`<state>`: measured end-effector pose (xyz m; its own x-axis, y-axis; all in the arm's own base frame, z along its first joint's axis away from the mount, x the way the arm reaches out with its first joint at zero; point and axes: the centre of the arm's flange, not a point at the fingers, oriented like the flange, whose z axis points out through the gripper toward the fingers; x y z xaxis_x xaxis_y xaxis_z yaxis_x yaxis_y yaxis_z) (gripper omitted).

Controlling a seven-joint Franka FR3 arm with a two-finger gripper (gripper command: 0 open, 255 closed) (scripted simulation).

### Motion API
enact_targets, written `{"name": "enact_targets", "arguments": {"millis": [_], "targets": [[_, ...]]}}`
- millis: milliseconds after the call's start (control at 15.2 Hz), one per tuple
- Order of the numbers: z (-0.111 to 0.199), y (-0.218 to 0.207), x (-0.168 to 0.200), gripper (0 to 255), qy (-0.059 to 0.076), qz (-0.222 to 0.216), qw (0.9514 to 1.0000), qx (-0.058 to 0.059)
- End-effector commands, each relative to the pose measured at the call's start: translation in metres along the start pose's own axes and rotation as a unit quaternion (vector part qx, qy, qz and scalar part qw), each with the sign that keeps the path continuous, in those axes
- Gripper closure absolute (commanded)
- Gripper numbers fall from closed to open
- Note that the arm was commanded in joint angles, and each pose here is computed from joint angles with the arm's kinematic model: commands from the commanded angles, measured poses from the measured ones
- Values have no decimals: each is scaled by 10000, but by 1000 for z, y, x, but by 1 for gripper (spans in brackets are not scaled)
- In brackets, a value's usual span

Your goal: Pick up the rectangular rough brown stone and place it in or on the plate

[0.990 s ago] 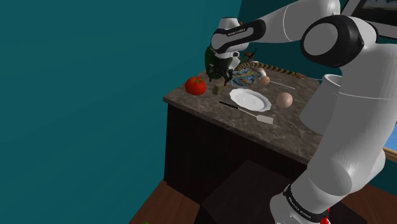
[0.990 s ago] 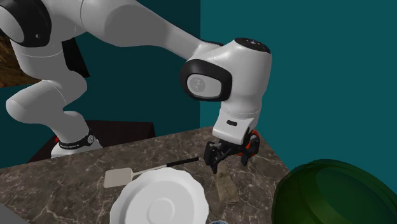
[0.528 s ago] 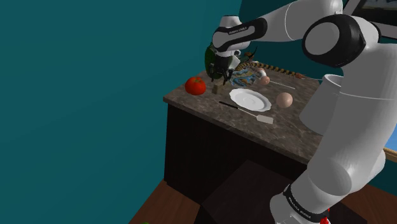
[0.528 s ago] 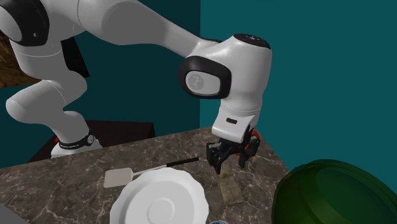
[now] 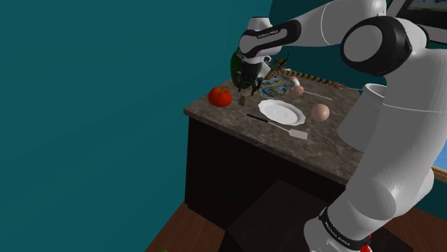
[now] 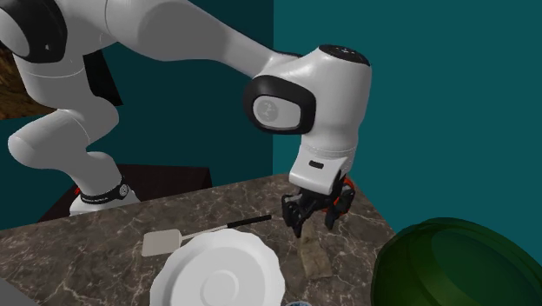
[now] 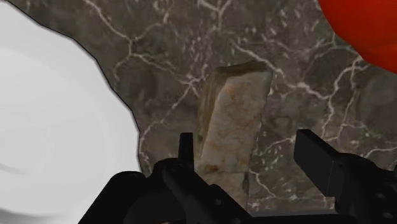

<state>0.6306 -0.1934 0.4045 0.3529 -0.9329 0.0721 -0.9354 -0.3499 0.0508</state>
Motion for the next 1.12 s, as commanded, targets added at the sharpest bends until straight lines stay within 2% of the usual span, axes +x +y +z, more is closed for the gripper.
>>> {"name": "enact_targets", "arguments": {"millis": [0, 396, 462, 528, 726, 1056], "targets": [[2, -3, -4, 255, -63, -39, 10000, -41], [-29, -2, -2, 255, -63, -39, 10000, -41], [-25, -2, -2, 255, -53, -34, 10000, -32], [-25, -2, -2, 0, -53, -34, 10000, -32], [-9, 4, 40, 0, -224, -45, 9997, 11], [12, 4, 40, 0, -232, -45, 9997, 13]]}}
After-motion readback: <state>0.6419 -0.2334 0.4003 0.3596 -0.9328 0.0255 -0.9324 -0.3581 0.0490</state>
